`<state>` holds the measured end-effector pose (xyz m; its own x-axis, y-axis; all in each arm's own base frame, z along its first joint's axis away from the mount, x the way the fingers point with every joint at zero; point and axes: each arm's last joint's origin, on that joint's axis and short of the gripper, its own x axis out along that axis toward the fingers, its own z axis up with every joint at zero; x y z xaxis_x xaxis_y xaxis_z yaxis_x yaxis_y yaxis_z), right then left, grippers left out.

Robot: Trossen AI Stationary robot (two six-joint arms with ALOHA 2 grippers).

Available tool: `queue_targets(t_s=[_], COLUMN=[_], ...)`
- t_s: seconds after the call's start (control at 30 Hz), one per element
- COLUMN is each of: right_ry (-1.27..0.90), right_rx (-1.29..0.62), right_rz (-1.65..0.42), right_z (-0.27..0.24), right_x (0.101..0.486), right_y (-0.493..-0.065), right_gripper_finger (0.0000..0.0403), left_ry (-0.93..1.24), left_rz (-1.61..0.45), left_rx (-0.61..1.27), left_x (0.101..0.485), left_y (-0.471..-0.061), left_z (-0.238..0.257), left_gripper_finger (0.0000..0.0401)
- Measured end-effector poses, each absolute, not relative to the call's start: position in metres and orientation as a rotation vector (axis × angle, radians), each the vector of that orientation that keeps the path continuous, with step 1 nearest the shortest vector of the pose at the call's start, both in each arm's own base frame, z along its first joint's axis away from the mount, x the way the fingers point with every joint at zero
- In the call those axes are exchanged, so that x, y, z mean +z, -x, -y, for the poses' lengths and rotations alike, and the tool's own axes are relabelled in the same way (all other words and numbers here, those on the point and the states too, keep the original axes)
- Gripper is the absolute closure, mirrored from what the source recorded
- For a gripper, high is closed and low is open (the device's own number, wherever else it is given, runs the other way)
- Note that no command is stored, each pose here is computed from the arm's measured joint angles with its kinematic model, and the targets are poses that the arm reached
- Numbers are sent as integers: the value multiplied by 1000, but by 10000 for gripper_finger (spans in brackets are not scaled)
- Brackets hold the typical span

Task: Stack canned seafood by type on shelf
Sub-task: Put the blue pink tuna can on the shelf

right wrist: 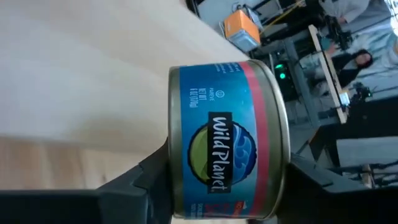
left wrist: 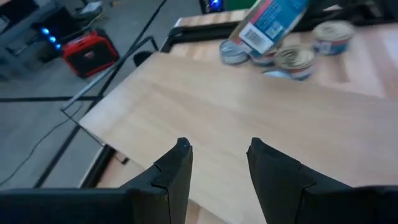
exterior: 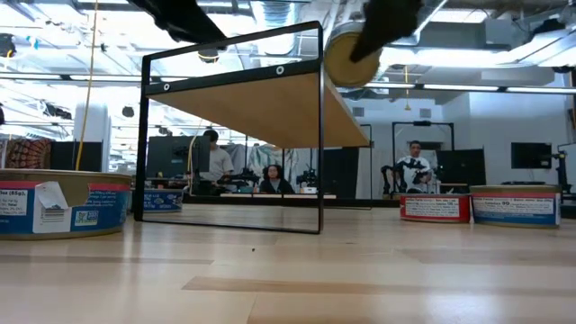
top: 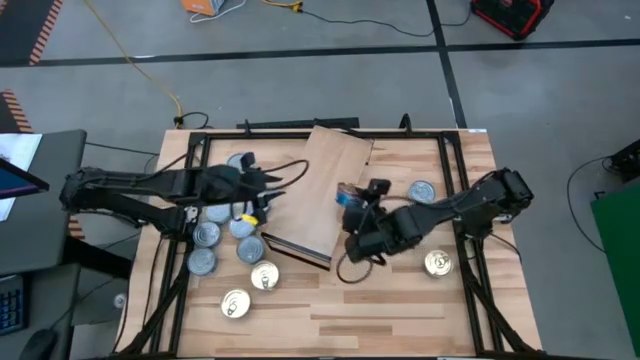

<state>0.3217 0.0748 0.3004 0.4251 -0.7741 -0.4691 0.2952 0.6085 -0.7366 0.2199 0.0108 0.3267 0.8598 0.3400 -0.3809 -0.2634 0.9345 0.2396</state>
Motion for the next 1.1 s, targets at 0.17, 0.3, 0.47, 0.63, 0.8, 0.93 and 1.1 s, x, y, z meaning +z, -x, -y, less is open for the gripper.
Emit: queue_targets(t_s=[0.17, 0.3, 0.47, 0.63, 0.8, 0.93, 1.1], right_ry=[653, 687, 704, 677, 664, 614, 487], right_rx=[-696, -688, -638, -516, -464, -431, -360], right_rz=[-925, -912, -880, -879, -871, -844, -798], right_z=[-49, -37, -29, -37, -43, -48, -50], right_x=[295, 292, 289, 287, 287, 288, 294], right_y=[-337, -346, -354, -355, -355, -356, -360], right_gripper_finger=[185, 181, 158, 155, 149, 139, 137], left_ry=[-176, -198, -223, -282, -269, -247, -227], left_rz=[-451, -441, -408, -414, -395, -391, -381], left_rx=[261, 272, 292, 280, 296, 289, 217], left_x=[322, 322, 326, 327, 328, 328, 328], left_y=[-231, -234, -234, -234, -235, -236, -236], left_z=[-20, -26, -31, -28, -26, -26, -24], left_gripper_finger=[252, 252, 252, 252, 245, 233, 228])
